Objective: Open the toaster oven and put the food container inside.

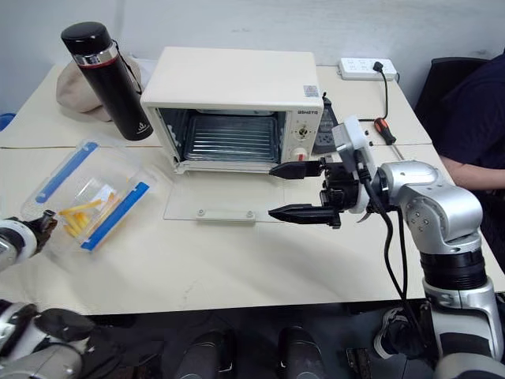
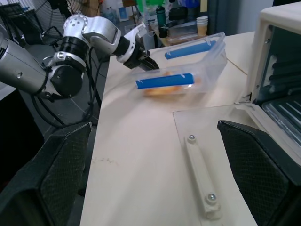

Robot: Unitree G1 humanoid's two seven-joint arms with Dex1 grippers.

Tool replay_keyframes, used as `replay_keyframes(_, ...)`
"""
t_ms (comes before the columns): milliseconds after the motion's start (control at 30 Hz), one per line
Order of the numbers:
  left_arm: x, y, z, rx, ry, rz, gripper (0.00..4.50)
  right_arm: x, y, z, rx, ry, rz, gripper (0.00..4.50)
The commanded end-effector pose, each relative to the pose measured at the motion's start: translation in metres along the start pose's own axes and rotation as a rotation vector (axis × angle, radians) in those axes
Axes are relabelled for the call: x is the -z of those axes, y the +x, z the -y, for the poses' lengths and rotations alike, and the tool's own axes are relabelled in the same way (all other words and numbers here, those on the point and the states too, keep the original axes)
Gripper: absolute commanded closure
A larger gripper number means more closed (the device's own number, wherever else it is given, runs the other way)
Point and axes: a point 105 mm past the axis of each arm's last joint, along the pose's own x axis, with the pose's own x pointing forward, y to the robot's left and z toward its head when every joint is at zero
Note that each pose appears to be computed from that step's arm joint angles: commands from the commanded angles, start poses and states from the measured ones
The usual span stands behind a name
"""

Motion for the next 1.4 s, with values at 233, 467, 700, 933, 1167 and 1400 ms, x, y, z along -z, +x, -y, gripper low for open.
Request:
replay_keyframes(233, -0.027, -0.039, 0.087, 0.407, 0.437, -0.111, 4.31, -0.007, -0.019, -0.008, 0.103, -0.028, 0.013, 0.00)
replay_keyframes(467, -0.001, -0.024, 0.159, 0.521, 0.571, -0.172, 4.31, 0.000, -0.034, -0.011, 0.236, -0.027, 0.002, 0.00)
replay_keyframes(700, 0.039, -0.001, 0.215, 0.563, 0.621, -0.278, 4.31, 0.005, -0.042, -0.018, 0.326, -0.033, 0.000, 0.00)
replay_keyframes(933, 0.059, 0.030, 0.218, 0.436, 0.642, -0.313, 3.37, 0.010, -0.050, -0.014, 0.417, -0.044, -0.006, 0.00)
replay_keyframes(1167, 0.072, 0.039, 0.220, 0.444, 0.558, -0.328, 1.46, 0.016, -0.050, -0.017, 0.439, -0.030, -0.006, 0.00)
replay_keyframes(1400, 0.031, 0.007, 0.209, 0.656, 0.475, -0.152, 0.90, 0.024, -0.049, -0.014, 0.424, 0.006, -0.026, 0.00)
